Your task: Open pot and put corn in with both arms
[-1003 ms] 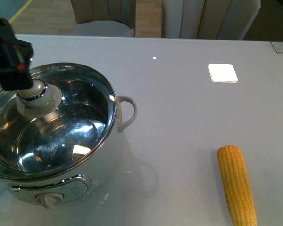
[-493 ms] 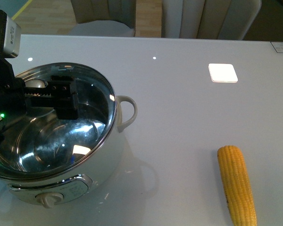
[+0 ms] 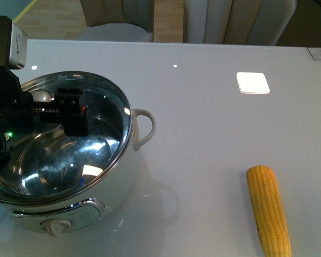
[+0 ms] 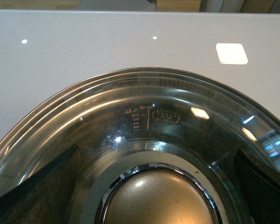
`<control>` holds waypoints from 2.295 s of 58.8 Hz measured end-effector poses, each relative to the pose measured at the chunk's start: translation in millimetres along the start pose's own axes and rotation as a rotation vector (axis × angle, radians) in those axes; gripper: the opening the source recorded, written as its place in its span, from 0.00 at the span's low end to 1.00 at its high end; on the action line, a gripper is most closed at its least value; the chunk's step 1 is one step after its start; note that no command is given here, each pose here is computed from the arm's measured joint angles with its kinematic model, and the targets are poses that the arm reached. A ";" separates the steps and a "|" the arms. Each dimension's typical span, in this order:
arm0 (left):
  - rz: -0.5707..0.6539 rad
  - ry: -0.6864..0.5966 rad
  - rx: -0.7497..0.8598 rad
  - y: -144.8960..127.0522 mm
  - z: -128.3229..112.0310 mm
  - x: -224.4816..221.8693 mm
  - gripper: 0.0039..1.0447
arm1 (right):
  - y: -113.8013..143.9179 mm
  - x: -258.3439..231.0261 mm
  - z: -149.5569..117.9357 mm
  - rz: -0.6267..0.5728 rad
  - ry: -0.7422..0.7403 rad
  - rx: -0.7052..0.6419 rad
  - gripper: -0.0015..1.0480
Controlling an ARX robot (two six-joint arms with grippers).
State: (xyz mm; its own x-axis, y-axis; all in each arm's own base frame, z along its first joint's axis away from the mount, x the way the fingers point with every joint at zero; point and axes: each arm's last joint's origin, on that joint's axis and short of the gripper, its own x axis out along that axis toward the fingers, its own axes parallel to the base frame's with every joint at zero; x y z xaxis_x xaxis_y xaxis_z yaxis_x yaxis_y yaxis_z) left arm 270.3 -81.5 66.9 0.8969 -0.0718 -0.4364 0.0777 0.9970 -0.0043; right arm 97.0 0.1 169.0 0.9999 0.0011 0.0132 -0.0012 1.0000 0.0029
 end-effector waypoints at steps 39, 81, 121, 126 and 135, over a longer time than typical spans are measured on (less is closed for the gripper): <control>0.024 -0.028 0.015 1.9 3.5 -0.3 0.41 | 0.0 0.0 0.0 0.000 0.000 0.000 0.92; 0.173 -0.252 -0.061 87.7 98.5 -27.6 0.40 | 0.0 0.0 0.0 0.000 0.000 0.000 0.92; 0.544 -0.059 -0.178 248.8 -49.1 -42.8 0.40 | 0.0 0.0 0.0 0.000 0.000 0.000 0.92; 0.546 -0.012 -0.201 248.3 -68.7 -38.6 0.40 | 0.0 0.0 0.0 0.000 0.000 0.000 0.92; 0.555 0.045 -0.223 247.3 -91.5 -31.5 0.40 | 0.0 0.0 0.0 0.000 0.000 0.000 0.92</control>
State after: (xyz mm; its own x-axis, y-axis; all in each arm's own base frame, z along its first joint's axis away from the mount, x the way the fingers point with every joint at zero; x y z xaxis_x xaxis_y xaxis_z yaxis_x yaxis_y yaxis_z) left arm 221.4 170.1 -2.8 0.7577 0.4584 -0.4645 -0.4948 0.8676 0.0490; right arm 97.0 0.1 169.0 0.9999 0.0011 0.0132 -0.0012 1.0000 0.0029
